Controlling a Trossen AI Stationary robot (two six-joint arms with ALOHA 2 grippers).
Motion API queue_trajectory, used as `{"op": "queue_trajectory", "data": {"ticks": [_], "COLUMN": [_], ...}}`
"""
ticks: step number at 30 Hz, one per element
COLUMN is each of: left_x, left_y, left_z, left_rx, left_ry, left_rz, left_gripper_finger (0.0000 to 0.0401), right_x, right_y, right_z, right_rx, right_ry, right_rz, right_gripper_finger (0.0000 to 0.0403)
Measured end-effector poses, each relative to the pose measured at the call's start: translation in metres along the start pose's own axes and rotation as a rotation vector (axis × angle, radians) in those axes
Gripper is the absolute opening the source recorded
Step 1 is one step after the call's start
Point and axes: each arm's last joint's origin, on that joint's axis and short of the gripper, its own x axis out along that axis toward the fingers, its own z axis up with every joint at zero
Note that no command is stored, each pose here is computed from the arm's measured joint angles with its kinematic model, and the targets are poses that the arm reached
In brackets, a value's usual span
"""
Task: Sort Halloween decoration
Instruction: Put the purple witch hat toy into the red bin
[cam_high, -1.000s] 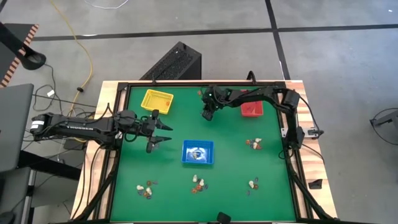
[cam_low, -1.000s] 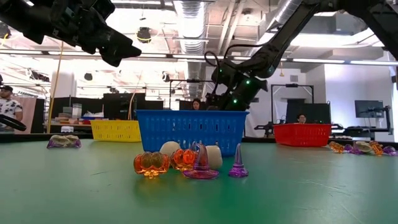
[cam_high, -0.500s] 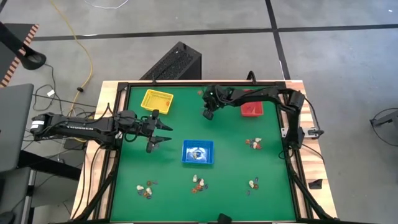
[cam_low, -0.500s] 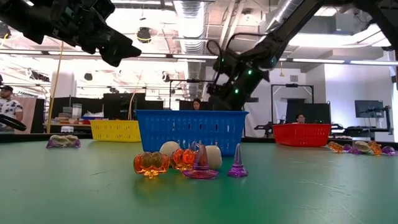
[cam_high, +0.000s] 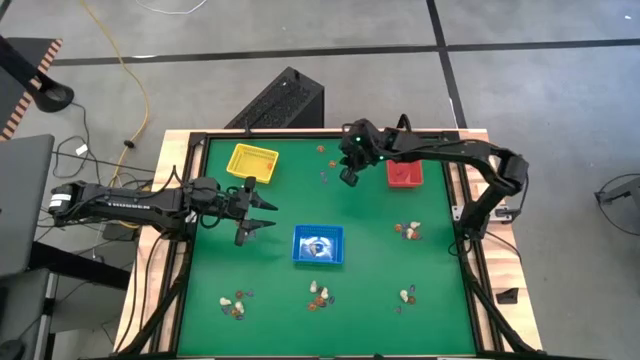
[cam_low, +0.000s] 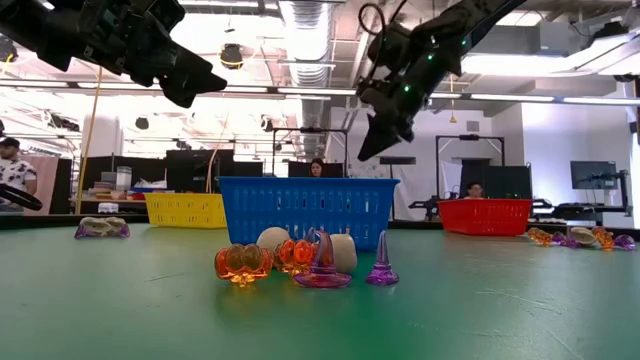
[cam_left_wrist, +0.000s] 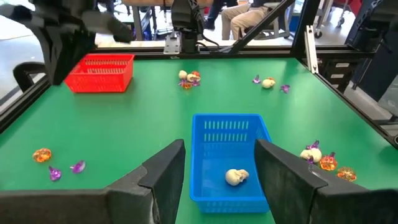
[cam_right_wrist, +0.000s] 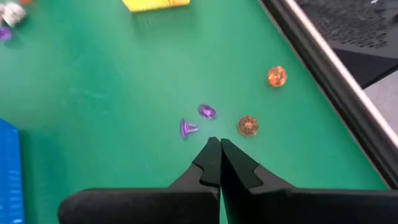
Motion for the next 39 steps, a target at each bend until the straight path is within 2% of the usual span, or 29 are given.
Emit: {"op": "queue_trajectory", "data": {"ticks": [3, 9, 14, 21, 26, 29, 34, 39], "left_x": [0.0, 0.0, 0.0, 0.0, 0.0, 0.0, 0.0, 0.0], "left_y": [0.0, 0.0, -0.001, -0.001, -0.001, -0.001, -0.001, -0.001], "left_z": [0.0, 0.0, 0.0, -0.001, -0.001, -0.001, -0.002, -0.002], "left_rx": [0.0, -0.006, -0.014, -0.002, 0.007, 0.007, 0.006, 0.013], "left_ry": [-0.001, -0.001, 0.002, 0.009, 0.012, 0.013, 0.019, 0.02], "left_rz": [0.0, 0.0, -0.004, -0.002, 0.0, 0.001, 0.001, 0.004], "left_gripper_finger": [0.0182, 0.0182, 0.0182, 0.0182, 0.0182, 0.0182, 0.0182, 0.0182], "right_x": [0.0, 0.042, 0.079, 0.108, 0.117, 0.115, 0.112, 0.125], "right_y": [0.001, 0.004, 0.003, 0.007, 0.009, 0.006, 0.0, -0.002], "right_z": [0.001, -0.006, -0.018, -0.027, -0.025, -0.02, -0.015, -0.024], "right_rx": [0.02, 0.02, 0.029, 0.043, 0.032, 0.031, 0.03, 0.033], "right_ry": [-0.009, 0.004, 0.023, 0.006, -0.062, -0.1, -0.129, -0.095], "right_rz": [-0.001, 0.007, 0.041, 0.092, 0.09, 0.048, 0.03, 0.025], "right_gripper_finger": [0.0026, 0.004, 0.008, 0.0145, 0.0179, 0.0188, 0.0187, 0.0181]}}
